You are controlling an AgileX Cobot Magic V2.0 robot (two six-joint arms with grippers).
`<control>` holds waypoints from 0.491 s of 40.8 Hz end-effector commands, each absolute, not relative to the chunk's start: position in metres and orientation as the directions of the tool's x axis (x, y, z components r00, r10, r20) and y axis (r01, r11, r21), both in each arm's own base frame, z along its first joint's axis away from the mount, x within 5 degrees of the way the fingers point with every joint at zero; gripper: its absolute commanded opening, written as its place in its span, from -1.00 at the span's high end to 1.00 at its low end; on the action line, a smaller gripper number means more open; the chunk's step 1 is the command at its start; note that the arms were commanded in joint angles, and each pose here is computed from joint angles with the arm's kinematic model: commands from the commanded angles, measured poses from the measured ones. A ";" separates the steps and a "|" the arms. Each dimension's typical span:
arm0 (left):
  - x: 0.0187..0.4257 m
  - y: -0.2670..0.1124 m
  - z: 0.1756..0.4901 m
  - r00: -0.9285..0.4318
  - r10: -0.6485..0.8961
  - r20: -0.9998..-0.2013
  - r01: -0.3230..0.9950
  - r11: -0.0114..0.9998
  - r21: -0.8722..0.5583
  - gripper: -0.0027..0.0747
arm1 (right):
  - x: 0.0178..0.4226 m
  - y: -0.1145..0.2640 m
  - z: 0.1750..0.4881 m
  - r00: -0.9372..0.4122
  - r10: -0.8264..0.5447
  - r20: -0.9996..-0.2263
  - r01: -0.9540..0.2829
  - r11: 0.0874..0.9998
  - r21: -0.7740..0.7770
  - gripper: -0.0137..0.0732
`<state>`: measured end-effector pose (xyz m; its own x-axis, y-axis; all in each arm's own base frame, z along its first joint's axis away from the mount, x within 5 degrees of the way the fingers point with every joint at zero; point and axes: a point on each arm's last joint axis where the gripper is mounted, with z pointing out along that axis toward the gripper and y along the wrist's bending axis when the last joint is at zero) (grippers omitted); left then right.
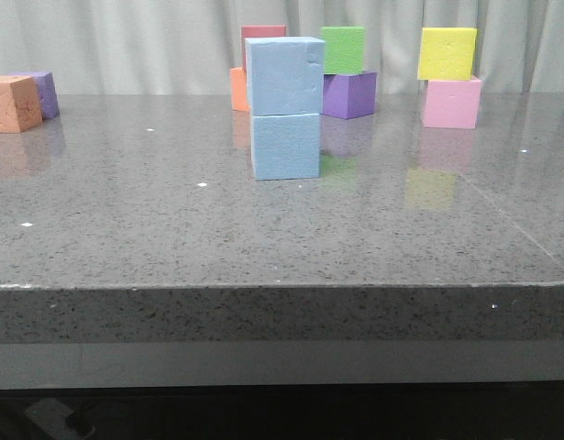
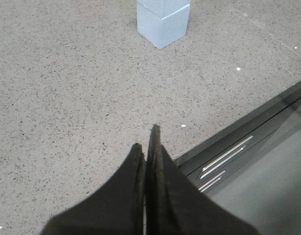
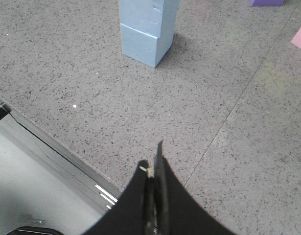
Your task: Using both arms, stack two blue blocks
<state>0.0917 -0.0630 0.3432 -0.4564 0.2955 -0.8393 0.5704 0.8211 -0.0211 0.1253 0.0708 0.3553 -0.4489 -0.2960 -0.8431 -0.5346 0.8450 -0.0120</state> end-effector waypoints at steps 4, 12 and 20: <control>0.094 -0.064 0.356 -0.390 0.247 -0.887 0.570 0.822 -0.021 0.98 | 0.128 0.071 0.370 -0.366 -0.256 -0.895 -0.525 0.851 -0.029 0.84; 0.094 -0.064 0.356 -0.390 0.247 -0.887 0.570 0.822 -0.021 0.98 | 0.128 0.071 0.370 -0.366 -0.256 -0.895 -0.525 0.851 -0.029 0.84; 0.087 -0.057 0.347 -0.366 0.189 -0.911 0.545 0.837 -0.045 0.98 | 0.128 0.071 0.370 -0.367 -0.257 -0.894 -0.525 0.851 -0.029 0.84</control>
<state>0.0864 -0.0593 0.3370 -0.4405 0.2694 -0.8564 0.5643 0.8250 -0.0307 0.1254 0.0708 0.3554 -0.4479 -0.2954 -0.8439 -0.5345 0.8451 -0.0122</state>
